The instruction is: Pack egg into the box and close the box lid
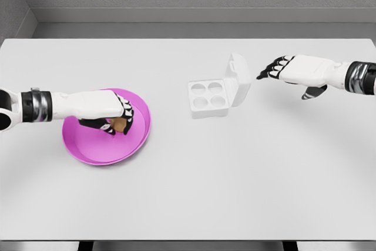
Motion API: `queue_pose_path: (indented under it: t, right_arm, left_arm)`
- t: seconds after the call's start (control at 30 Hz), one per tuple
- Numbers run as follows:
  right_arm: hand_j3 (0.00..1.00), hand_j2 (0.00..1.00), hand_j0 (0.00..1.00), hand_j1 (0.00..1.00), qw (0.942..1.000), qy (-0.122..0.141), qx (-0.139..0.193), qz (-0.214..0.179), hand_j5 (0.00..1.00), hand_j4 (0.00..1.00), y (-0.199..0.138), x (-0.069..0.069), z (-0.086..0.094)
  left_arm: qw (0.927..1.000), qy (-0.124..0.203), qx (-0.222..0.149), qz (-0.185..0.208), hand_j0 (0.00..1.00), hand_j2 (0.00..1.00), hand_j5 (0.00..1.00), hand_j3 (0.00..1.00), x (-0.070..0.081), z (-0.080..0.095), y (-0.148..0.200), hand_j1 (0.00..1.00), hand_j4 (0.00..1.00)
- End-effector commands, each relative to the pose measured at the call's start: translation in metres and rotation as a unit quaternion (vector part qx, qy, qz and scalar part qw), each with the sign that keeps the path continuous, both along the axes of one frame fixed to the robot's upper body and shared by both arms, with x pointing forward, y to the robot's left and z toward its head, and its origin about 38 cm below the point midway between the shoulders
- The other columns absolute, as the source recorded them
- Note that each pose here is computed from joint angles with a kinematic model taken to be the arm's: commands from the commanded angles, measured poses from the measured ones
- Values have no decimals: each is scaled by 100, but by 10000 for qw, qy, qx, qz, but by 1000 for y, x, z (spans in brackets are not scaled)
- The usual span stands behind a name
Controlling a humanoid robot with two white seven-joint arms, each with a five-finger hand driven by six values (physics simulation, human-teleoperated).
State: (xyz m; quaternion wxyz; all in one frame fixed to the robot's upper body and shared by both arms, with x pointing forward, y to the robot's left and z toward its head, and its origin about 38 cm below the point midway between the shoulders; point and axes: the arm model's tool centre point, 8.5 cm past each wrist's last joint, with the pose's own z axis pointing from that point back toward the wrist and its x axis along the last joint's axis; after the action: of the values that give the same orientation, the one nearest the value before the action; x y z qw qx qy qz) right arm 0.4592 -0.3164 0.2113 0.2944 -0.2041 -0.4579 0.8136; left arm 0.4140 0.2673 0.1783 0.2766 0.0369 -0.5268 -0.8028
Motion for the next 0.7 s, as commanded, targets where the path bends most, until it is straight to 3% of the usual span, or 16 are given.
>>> queue_pose_path:
  t: [0.0,0.17,0.27,0.4,0.57,0.6,0.67]
  right_arm:
    - [100,100,100,100,10000,1,22,-14,100,100,0,0,1]
    - [100,100,100,100,10000,-14,26,4,100,100,0,-1,2]
    - [100,100,100,100,10000,-21,26,5,100,100,0,0,3]
    - [100,100,100,100,10000,-55,33,41,100,100,2,-1,5]
    - [100,100,100,100,10000,-50,29,45,100,100,2,-1,5]
    - [100,100,100,100,10000,-50,29,45,100,100,2,-1,5]
    - [100,100,100,100,10000,-50,29,45,100,100,2,-1,5]
  left_arm:
    - [9999,-6,-106,29,31,31,31,31,3,2,-3,31,31]
    - [9991,15,-380,167,29,29,29,29,33,-2,-27,29,29]
    - [9979,-52,-630,130,29,29,29,29,39,10,-38,29,29]
    - [9962,-45,-874,-20,29,29,29,29,50,12,-72,29,29]
    - [9918,-183,-1165,-486,29,29,29,29,52,28,-128,29,29]
    - [9915,-100,-1206,-486,29,29,29,29,55,23,-138,29,29]
    - [9900,-78,-1328,-471,29,29,29,29,68,29,-162,29,29]
